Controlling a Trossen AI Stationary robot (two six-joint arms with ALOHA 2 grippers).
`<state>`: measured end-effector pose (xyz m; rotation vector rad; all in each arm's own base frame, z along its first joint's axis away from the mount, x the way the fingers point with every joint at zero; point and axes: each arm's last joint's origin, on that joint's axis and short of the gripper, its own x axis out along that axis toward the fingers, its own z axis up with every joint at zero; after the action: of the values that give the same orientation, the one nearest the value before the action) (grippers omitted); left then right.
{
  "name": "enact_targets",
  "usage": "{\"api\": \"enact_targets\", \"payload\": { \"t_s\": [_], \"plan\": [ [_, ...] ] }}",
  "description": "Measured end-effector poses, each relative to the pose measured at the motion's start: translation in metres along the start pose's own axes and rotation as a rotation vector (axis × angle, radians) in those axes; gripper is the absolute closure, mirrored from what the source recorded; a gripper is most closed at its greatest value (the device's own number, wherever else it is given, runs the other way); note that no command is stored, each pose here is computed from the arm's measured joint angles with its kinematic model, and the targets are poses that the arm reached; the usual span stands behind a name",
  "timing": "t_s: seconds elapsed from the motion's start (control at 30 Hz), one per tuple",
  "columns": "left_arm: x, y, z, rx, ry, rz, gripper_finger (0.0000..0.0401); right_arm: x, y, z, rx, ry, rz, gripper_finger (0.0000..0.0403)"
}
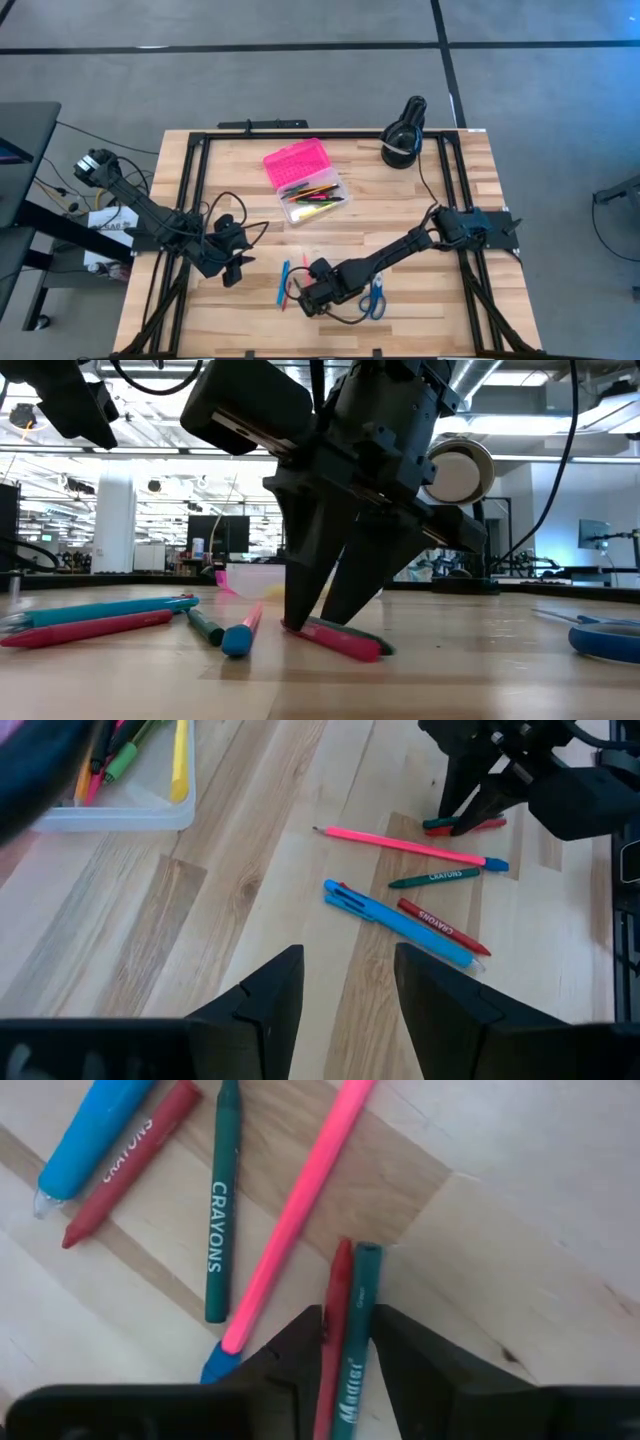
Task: Pick & place school supplies into a supply box
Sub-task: Put the green crayon into the pink supply box
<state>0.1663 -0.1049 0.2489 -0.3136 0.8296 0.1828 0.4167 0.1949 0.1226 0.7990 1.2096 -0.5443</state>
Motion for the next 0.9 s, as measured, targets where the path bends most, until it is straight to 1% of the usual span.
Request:
{"api": "enact_targets", "payload": {
  "t_s": [0.13, 0.23, 0.53, 0.9],
  "plan": [
    [0.000, 0.001, -0.001, 0.004, 0.006, 0.006, 0.0248, -0.001, 0.001, 0.000, -0.002, -0.013, -0.002, 0.0317],
    [0.000, 0.001, -0.001, 0.006, 0.008, 0.009, 0.0248, -0.005, 0.004, 0.001, -0.030, -0.014, 0.001, 0.0320],
    [0.000, 0.001, -0.001, 0.009, 0.013, 0.013, 0.0248, -0.010, 0.009, 0.003, -0.076, -0.019, 0.003, 0.0321],
    [0.000, 0.001, -0.001, 0.009, 0.014, 0.012, 0.0248, -0.014, 0.011, 0.003, -0.079, -0.005, 0.016, 0.0321]
  ]
}}
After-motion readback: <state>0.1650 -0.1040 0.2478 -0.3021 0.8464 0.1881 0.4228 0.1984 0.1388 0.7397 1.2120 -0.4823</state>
